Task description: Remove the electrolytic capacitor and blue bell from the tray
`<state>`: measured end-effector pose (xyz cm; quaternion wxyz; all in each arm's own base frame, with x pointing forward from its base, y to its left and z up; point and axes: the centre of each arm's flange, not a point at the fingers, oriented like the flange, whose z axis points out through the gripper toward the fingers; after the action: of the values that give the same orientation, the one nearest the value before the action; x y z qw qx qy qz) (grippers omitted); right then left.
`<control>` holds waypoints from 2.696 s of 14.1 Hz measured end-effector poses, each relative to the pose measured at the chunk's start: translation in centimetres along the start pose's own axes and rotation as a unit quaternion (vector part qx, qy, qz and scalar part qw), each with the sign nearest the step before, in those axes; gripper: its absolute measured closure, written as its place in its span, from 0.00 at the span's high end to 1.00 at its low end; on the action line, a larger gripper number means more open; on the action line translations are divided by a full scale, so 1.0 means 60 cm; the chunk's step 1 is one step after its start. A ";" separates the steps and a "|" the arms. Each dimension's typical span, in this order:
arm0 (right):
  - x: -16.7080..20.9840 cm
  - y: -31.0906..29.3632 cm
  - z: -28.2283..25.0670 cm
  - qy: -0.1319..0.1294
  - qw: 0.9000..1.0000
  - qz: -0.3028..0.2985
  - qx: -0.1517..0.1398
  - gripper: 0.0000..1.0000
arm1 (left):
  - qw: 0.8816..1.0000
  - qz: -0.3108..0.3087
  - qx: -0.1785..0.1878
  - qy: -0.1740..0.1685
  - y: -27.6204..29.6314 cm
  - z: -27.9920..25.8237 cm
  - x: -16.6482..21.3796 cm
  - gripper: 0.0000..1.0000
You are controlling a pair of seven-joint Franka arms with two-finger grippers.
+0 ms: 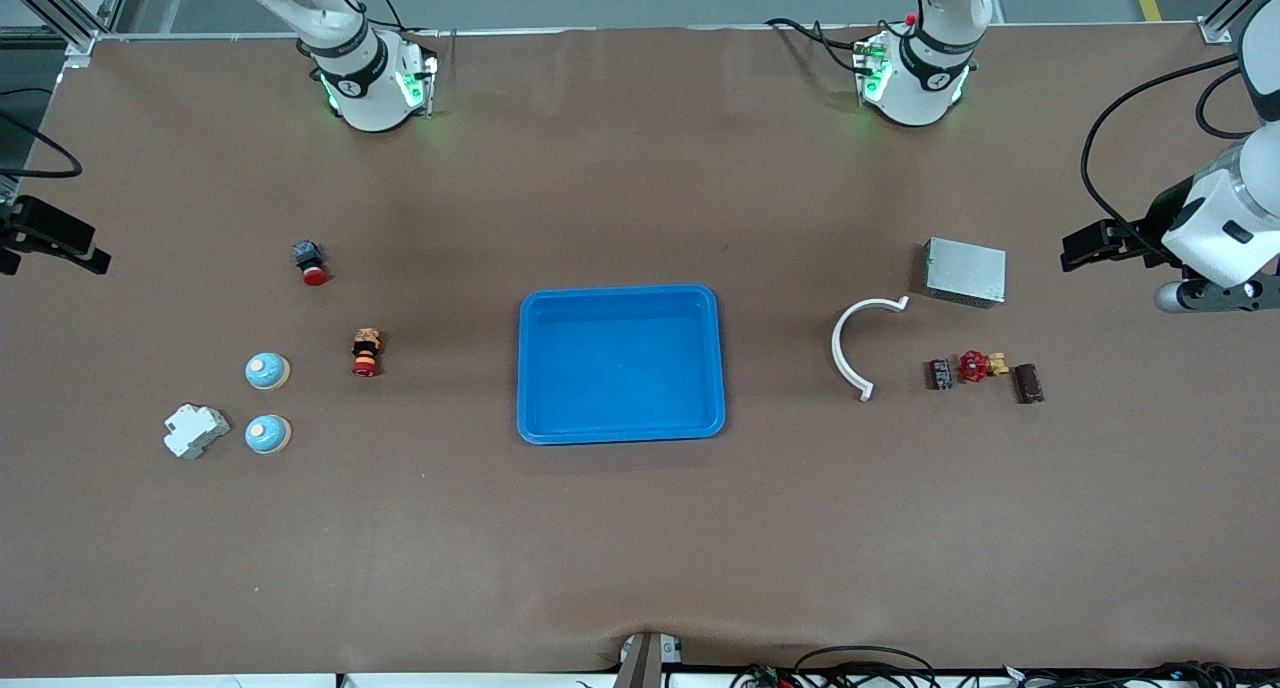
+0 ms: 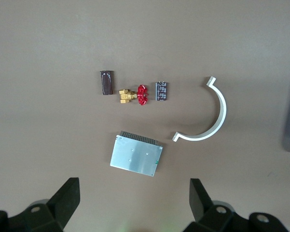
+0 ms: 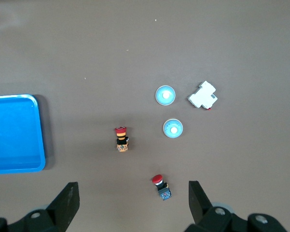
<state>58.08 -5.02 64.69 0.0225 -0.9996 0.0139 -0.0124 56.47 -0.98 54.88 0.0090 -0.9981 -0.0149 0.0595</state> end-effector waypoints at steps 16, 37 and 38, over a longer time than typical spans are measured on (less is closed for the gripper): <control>-0.006 0.025 0.002 -0.012 1.000 0.013 -0.003 1.00 | 1.000 0.027 0.007 0.006 0.076 -0.009 -0.005 1.00; -0.022 0.025 -0.014 -0.033 0.999 0.012 -0.016 1.00 | 0.999 0.029 0.009 0.010 0.083 -0.016 -0.005 1.00; -0.022 0.023 -0.014 -0.034 0.999 0.011 -0.016 1.00 | 0.999 0.031 0.009 0.015 0.086 -0.024 -0.005 1.00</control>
<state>56.71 -6.41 65.41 0.0070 -0.9994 0.0245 0.0217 56.47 -6.15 56.23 0.0163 -0.9987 0.0164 0.0449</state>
